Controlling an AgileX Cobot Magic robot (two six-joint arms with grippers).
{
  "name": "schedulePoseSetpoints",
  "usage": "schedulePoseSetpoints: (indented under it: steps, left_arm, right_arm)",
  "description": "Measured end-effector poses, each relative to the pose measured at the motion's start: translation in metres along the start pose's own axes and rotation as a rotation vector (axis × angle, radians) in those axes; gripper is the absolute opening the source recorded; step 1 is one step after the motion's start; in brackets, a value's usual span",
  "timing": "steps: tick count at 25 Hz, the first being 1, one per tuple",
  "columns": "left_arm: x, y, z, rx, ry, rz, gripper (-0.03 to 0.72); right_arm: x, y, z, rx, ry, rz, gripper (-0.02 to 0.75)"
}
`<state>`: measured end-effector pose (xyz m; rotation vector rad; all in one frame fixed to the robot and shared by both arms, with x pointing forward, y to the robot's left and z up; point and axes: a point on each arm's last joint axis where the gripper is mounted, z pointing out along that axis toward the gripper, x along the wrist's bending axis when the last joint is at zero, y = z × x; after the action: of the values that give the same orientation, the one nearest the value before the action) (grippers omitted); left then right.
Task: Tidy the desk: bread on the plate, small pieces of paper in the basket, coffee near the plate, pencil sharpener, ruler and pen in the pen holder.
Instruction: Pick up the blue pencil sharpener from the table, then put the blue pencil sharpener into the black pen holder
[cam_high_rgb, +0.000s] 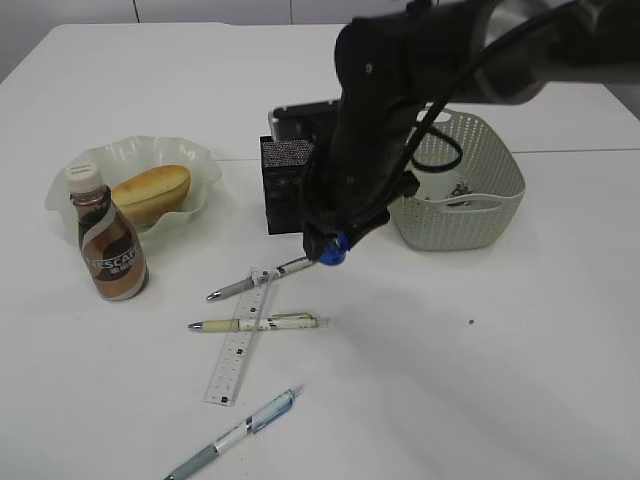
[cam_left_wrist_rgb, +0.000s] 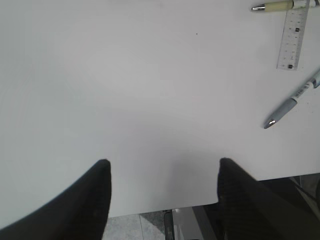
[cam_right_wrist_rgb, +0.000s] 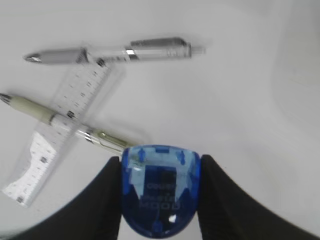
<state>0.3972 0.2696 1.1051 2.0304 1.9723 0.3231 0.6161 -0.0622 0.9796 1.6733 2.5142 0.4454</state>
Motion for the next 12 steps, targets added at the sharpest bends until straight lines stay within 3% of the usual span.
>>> schedulePoseSetpoints:
  steps: [12]
  left_arm:
    - [0.0,0.0,0.0,0.0,0.0,0.0,0.486]
  right_arm:
    - [0.007,0.014,-0.146,-0.616,0.024,-0.221,0.3]
